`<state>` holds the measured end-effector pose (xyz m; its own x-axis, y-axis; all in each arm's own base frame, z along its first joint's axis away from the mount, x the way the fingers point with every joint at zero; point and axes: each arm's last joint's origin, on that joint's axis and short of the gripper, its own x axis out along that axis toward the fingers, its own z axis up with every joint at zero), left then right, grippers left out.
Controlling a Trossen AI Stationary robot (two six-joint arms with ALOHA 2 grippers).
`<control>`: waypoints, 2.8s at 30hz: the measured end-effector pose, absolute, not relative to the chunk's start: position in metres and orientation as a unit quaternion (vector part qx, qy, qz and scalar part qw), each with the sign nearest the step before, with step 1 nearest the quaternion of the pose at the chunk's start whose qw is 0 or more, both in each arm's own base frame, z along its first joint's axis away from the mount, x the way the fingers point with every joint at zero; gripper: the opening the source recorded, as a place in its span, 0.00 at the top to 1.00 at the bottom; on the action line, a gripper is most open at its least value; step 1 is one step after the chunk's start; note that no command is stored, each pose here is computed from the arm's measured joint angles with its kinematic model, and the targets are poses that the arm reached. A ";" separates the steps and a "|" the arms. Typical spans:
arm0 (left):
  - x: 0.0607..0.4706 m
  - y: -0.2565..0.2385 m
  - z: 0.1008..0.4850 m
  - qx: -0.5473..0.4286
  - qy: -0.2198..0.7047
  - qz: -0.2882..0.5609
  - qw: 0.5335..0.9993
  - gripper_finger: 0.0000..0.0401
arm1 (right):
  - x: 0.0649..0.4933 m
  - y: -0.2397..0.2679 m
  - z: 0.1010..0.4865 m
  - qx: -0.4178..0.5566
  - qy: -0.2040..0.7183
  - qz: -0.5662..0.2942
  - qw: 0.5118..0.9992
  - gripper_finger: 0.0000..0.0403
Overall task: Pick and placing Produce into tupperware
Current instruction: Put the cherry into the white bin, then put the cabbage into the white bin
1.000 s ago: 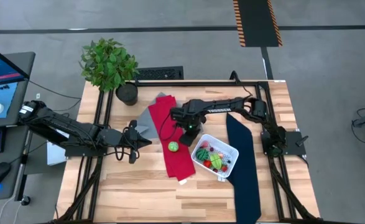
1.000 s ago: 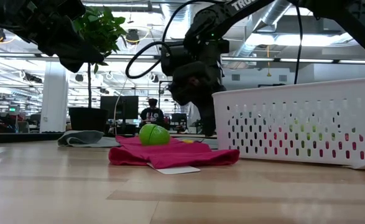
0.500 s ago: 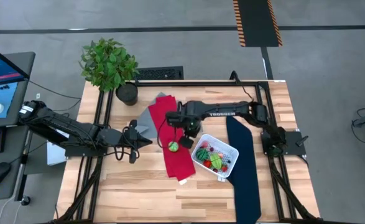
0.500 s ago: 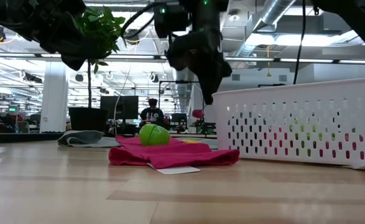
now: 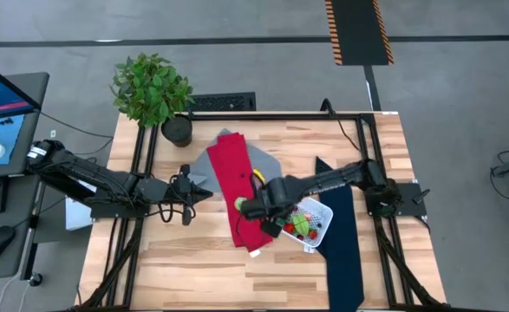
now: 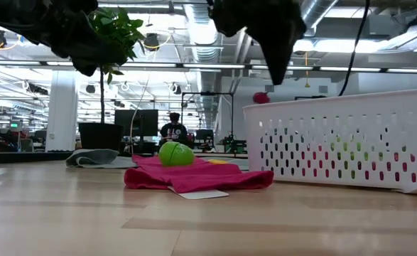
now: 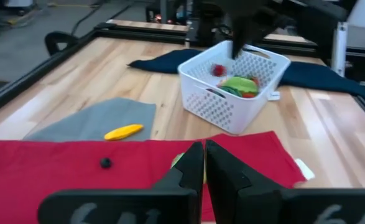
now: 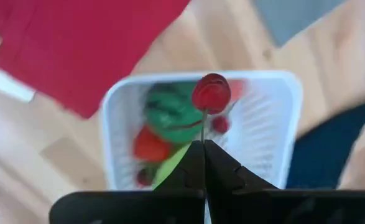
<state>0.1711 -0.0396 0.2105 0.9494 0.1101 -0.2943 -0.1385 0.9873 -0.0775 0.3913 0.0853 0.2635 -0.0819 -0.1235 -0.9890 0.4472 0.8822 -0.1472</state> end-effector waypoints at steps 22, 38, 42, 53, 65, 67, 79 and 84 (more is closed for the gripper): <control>0.171 -0.038 0.211 -0.097 0.136 0.102 0.981 0.98 | 0.354 0.106 0.191 0.053 0.767 -0.294 0.567 0.52; 0.175 -0.029 0.223 -0.068 0.076 0.132 0.986 0.98 | 0.327 0.161 0.307 -0.009 0.512 -0.277 0.813 0.34; 0.177 -0.027 0.230 -0.079 0.043 0.123 0.988 0.98 | 0.306 0.200 0.338 -0.092 0.365 -0.238 0.896 0.34; 0.187 -0.015 0.242 -0.056 0.022 0.051 0.997 0.98 | 0.223 0.277 0.296 -0.169 0.073 -0.285 0.940 0.34; 0.205 -0.009 0.233 -0.093 0.029 0.041 0.994 0.98 | 0.253 0.180 0.225 -0.017 0.110 -0.452 0.885 0.34; 0.206 -0.008 0.231 -0.102 0.032 0.060 0.992 0.98 | 0.258 0.164 0.219 0.023 0.215 -0.514 0.830 0.34; 0.207 -0.009 0.227 -0.100 0.052 0.052 0.992 0.98 | 0.362 0.170 0.236 -0.028 0.211 -0.336 0.917 0.34; 0.206 -0.009 0.222 -0.106 0.077 0.051 0.990 0.98 | 0.405 0.154 0.259 -0.024 0.161 -0.046 0.986 0.34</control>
<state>0.2059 -0.0094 0.2218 0.9829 0.0852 -0.1635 -0.1179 0.9723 -0.2019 0.4053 0.1537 0.2590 0.9442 -0.0978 -0.3147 0.0825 0.9947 -0.0616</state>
